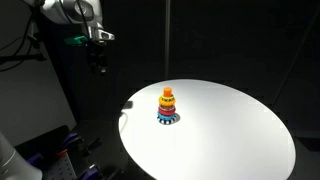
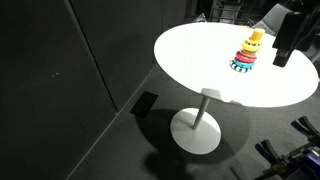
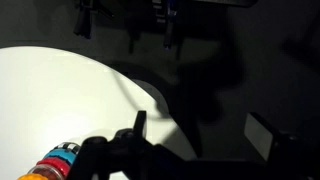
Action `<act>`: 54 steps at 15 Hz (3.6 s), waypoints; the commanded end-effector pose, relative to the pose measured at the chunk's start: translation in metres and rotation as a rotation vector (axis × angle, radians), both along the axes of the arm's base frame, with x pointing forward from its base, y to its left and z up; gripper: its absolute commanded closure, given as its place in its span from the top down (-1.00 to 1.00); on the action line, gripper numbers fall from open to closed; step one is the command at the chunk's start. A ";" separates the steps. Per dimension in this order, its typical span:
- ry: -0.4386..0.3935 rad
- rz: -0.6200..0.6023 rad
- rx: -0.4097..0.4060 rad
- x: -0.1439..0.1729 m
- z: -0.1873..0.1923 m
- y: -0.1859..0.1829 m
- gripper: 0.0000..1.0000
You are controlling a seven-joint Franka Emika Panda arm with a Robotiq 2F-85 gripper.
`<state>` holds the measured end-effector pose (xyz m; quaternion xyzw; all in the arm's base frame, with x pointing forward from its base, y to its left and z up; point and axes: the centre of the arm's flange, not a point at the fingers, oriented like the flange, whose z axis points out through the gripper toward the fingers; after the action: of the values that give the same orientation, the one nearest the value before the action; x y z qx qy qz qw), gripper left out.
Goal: Put the yellow ring on the table
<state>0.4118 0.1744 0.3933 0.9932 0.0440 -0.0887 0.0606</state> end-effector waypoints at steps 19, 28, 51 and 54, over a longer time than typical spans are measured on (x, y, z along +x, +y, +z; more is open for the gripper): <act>-0.116 -0.068 -0.020 0.054 -0.004 -0.029 1.00; -0.206 -0.215 -0.066 0.108 -0.012 -0.102 1.00; -0.313 -0.361 0.020 0.136 -0.044 -0.169 1.00; -0.343 -0.378 0.021 0.138 -0.046 -0.174 1.00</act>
<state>0.5472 0.0062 0.3479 0.9875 -0.1424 0.0561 0.0384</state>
